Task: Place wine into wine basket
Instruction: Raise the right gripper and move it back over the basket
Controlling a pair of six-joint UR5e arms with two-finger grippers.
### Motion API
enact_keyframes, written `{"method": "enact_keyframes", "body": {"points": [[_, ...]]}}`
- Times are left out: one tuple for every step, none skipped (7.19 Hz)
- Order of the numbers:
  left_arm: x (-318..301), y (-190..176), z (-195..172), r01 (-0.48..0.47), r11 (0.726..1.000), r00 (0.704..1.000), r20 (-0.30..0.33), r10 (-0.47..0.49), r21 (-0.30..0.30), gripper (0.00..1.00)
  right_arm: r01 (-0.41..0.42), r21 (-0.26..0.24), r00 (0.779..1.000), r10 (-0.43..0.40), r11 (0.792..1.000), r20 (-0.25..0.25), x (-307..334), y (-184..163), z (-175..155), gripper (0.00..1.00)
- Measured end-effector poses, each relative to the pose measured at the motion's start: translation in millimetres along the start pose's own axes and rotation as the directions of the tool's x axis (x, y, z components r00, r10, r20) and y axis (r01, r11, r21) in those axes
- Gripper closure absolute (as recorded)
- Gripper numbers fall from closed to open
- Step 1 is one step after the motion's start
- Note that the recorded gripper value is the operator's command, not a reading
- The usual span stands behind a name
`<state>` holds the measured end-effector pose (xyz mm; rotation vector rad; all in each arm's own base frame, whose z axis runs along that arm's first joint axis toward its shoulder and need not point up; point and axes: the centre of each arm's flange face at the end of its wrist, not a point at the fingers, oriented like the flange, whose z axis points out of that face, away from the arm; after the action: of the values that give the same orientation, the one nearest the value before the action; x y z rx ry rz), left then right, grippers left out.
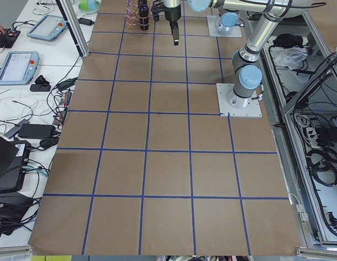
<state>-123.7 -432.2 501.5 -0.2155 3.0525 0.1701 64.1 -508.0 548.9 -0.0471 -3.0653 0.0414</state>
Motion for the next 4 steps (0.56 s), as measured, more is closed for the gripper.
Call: {"method": "enact_keyframes", "body": {"points": [[0.0,-0.1,0.0,0.000,1.000,1.000,0.000,0.000,0.000,0.00,-0.040,-0.001,0.999,0.040,0.999,0.011,-11.0,6.5,-2.0,0.00],[0.0,-0.1,-0.1,0.000,1.000,1.000,0.000,0.000,0.001,0.00,-0.057,-0.007,0.998,0.057,0.998,0.015,-29.5,13.3,-0.1,0.00],[0.0,-0.1,-0.1,0.000,1.000,1.000,0.000,0.000,0.001,0.00,-0.079,-0.021,0.997,0.079,0.997,0.015,-52.5,20.0,9.8,0.00],[0.0,-0.1,-0.1,0.000,1.000,1.000,0.000,0.000,0.001,0.00,-0.092,-0.024,0.996,0.093,0.995,0.013,-74.7,27.0,20.1,0.00]]}}
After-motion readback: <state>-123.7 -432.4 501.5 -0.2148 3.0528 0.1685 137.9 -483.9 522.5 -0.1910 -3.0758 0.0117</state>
